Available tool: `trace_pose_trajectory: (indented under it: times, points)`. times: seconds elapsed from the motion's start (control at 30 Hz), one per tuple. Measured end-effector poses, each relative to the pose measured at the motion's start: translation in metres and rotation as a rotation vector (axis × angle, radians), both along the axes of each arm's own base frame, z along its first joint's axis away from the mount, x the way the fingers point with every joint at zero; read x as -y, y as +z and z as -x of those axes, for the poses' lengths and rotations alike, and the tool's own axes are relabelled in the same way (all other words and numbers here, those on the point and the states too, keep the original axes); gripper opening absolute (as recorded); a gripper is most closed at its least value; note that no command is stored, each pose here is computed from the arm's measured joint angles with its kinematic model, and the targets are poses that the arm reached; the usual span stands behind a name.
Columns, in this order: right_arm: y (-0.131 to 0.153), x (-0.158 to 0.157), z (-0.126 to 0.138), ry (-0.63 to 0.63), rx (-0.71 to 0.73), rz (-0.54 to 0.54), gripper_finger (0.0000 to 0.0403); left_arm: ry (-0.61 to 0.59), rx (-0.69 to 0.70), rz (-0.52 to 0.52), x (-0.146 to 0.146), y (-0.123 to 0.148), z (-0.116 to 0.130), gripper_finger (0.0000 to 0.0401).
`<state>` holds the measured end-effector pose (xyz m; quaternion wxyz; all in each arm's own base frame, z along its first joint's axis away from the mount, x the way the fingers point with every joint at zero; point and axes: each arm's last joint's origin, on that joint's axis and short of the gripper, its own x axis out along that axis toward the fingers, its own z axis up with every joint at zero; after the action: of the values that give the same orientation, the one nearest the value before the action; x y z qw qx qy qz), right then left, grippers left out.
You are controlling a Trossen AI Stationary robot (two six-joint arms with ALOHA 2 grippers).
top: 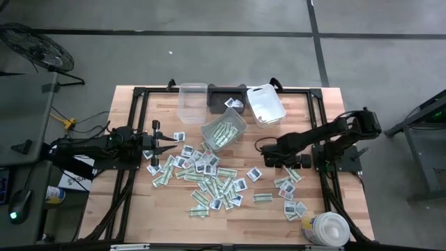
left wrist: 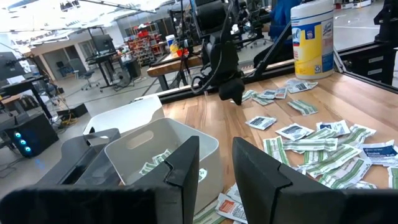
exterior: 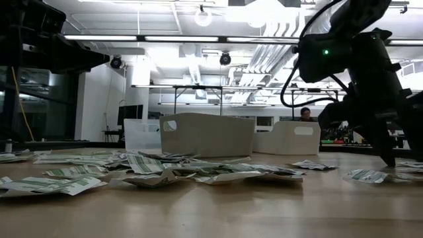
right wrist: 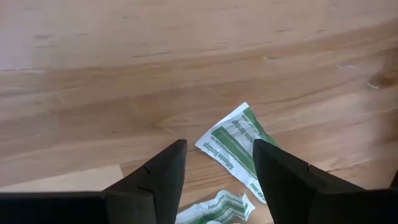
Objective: Pick & Place First Aid Supplies
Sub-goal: Put the bandage pack into the gray bin
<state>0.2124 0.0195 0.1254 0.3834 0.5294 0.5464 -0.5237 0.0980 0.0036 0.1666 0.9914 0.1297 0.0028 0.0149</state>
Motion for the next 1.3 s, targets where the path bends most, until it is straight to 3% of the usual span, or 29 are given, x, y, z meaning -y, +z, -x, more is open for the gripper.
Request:
trace_pose_trajectory:
  times: [1.03, 1.3]
  points:
    - [-0.0114, 0.0062, 0.0058, 0.063, 0.078, -0.008, 0.0074, 0.000, 0.001, 0.000, 0.0000, 0.0001, 0.0000, 0.0096]
    - [-0.0115, 0.0061, 0.0045, 0.085, 0.096, -0.010, 0.0014, 0.000, 0.001, 0.000, 0.0000, 0.0002, 0.0000, 0.0096]
